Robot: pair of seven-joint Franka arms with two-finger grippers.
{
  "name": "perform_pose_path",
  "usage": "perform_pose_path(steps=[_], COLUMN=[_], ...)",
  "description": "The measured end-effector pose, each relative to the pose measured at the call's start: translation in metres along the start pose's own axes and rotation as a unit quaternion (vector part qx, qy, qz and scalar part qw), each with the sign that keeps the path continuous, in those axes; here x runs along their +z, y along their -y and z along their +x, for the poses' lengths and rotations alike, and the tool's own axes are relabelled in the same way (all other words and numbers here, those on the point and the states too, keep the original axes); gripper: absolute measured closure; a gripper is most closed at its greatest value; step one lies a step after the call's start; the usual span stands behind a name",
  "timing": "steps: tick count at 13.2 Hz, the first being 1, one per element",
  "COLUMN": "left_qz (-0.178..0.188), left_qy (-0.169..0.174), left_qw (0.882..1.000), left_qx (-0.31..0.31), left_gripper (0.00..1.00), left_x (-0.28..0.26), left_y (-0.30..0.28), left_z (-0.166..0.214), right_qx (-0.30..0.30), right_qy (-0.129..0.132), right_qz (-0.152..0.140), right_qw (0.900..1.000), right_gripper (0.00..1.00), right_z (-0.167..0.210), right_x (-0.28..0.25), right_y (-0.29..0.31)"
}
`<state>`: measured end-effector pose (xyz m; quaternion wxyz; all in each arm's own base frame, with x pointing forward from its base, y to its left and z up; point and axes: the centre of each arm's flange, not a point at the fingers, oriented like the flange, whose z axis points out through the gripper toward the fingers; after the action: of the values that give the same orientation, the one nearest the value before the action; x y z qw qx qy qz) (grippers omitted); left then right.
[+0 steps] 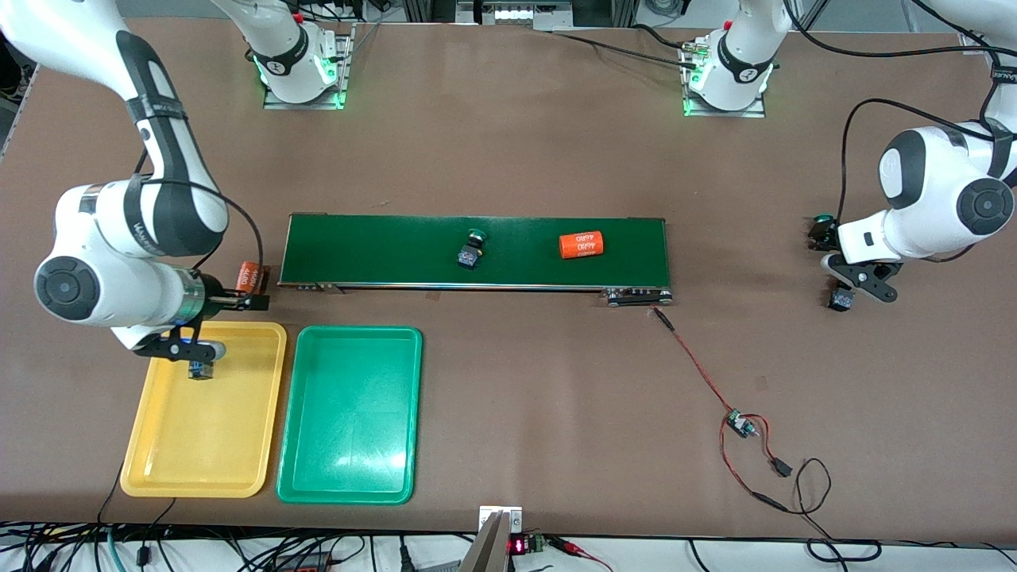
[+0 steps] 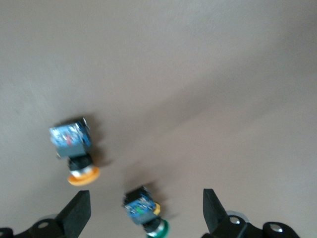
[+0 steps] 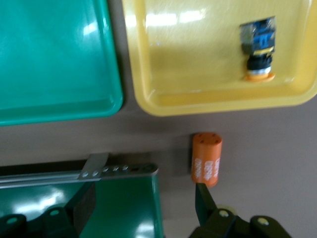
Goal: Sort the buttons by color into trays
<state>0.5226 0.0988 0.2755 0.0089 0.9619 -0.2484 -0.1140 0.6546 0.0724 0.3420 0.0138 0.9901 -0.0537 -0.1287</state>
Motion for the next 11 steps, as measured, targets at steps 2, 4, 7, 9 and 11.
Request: perform_pose_path(steps=[2, 4, 7, 9, 11], left_qz=[-0.007, -0.019, -0.029, -0.032, -0.033], left_qy=[0.008, 0.017, 0.017, 0.015, 0.013], left_qw=[1.0, 0.999, 0.996, 0.993, 0.99], left_qx=[-0.029, -0.048, -0.082, -0.111, -0.135], left_gripper=[0.0, 0.0, 0.0, 0.0, 0.0], left_x=[0.008, 0.021, 0.03, 0.034, 0.044], left_y=[0.0, 0.008, 0.026, 0.036, 0.041], left_z=[-0.005, -0.019, -0.041, -0.049, -0.052], right_qx=[0.001, 0.007, -0.002, -0.005, -0.004], right_qy=[0.01, 0.013, -0.004, -0.035, -0.062], right_qz=[0.011, 0.022, 0.019, 0.024, 0.028], right_qw=[1.0, 1.0, 1.0, 0.999, 0.998], right_gripper=[0.05, 0.0, 0.0, 0.0, 0.0], right_z=[-0.011, -0.022, -0.044, -0.06, -0.075], right_x=[-0.005, -0.013, -0.028, -0.034, -0.028], right_y=[0.024, 0.048, 0.082, 0.088, 0.083])
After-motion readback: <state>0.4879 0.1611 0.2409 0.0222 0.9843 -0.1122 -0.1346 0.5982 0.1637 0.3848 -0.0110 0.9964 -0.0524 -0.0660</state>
